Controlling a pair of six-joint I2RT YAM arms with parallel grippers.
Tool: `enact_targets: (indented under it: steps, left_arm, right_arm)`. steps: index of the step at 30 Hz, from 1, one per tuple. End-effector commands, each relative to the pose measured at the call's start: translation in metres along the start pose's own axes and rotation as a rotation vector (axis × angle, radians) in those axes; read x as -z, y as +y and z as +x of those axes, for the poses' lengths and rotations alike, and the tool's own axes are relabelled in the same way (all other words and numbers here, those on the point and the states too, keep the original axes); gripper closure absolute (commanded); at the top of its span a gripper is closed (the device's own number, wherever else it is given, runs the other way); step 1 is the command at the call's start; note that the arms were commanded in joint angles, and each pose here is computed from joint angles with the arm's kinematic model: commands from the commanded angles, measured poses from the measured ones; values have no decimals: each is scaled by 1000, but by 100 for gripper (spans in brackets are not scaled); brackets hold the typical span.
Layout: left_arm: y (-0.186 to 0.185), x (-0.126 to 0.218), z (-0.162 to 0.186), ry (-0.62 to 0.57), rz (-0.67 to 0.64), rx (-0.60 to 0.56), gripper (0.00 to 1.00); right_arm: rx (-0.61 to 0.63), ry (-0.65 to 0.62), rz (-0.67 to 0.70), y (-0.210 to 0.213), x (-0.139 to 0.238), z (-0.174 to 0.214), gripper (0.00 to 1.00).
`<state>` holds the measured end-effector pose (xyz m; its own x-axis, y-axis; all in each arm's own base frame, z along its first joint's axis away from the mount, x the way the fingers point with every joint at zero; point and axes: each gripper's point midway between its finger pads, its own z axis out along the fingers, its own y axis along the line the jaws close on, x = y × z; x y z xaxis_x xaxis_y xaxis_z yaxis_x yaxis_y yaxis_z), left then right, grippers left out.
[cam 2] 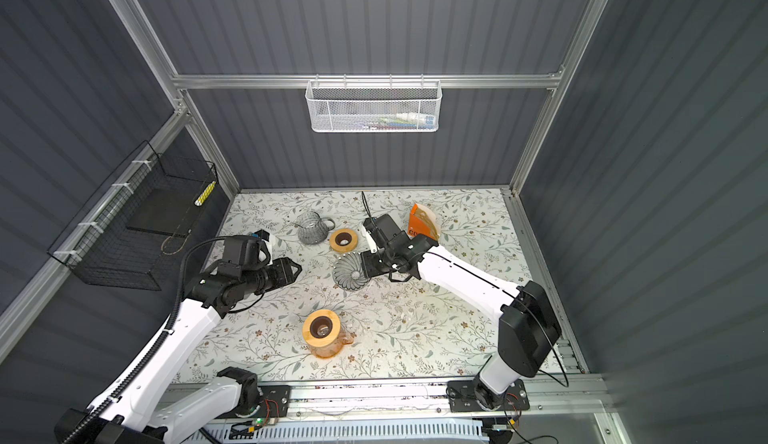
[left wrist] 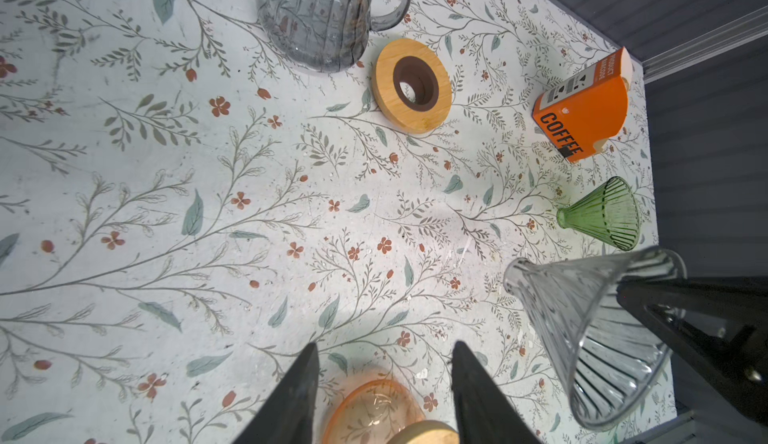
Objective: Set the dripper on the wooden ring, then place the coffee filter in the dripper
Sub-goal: 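Lift the glass dripper with the right gripper and carry it toward the pink pitcher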
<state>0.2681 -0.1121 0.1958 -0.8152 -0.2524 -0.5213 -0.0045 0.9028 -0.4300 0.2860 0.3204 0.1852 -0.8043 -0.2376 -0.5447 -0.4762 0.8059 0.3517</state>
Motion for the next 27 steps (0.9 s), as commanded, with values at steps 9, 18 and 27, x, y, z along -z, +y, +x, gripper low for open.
enact_targets:
  steps: [9, 18, 27]
  left_arm:
    - [11, 26, 8, 31, -85, -34, 46]
    - [14, 30, 18, 74, -99, -45, 46]
    - [16, 35, 22, 86, -107, -45, 47]
  right_arm:
    - [109, 21, -105, 50, 31, 23, 100]
    - [153, 43, -166, 78, 42, 38, 100]
    - [169, 55, -193, 91, 42, 44, 100]
